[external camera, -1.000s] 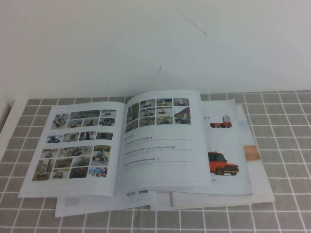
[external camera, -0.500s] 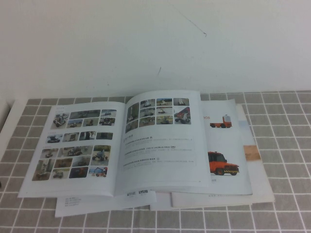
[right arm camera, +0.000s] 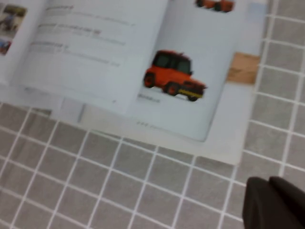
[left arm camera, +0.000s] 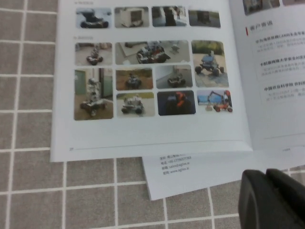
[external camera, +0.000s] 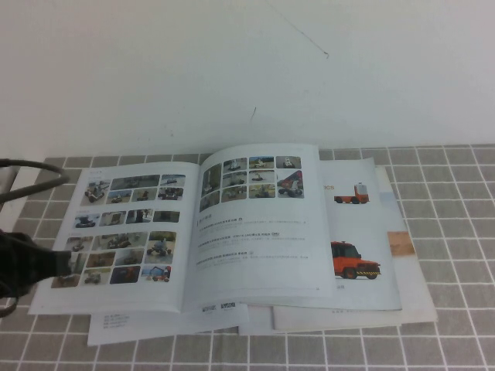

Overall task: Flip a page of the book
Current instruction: Open the closed book

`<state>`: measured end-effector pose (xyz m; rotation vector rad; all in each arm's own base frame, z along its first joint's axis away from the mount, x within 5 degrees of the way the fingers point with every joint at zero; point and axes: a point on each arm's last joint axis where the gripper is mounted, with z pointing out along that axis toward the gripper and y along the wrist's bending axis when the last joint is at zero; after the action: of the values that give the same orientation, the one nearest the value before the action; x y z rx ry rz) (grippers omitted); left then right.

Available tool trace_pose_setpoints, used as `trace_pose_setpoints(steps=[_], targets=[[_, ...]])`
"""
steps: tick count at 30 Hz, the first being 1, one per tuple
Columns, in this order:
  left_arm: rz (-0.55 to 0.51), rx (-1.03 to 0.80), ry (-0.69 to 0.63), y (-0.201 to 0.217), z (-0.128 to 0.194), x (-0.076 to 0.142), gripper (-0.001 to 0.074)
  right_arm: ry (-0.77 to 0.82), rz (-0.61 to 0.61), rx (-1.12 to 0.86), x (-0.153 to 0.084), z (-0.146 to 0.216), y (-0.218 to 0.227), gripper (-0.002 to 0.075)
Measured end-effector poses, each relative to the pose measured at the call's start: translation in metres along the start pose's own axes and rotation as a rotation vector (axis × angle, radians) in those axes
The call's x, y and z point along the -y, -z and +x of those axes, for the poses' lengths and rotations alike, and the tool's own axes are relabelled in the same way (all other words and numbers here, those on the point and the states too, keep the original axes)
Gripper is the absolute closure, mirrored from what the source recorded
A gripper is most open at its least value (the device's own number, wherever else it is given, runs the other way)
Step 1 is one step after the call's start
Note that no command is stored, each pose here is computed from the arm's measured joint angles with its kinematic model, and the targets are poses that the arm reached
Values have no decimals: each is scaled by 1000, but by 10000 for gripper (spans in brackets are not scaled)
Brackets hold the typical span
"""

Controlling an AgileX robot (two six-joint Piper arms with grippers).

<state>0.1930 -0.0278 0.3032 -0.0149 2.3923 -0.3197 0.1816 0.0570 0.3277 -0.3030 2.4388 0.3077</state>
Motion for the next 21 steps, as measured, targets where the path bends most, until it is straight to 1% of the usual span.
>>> trace_pose_setpoints(steps=[1,5,11,16,21], targets=[[15,-30,-5,-10,-1,0,737,29,-53,-30,-4,0,-5,729],[78,-97,-20,-34,-1,2,737,48,-156,-84,-10,-4,-27,729],[183,-124,-38,-54,-2,7,737,41,-318,-198,-15,-18,-85,729],[211,-122,-45,-67,-4,7,737,21,-427,-231,-17,-33,-132,729],[225,-132,-25,-78,-4,7,737,33,-500,-271,-16,-35,-174,729]])
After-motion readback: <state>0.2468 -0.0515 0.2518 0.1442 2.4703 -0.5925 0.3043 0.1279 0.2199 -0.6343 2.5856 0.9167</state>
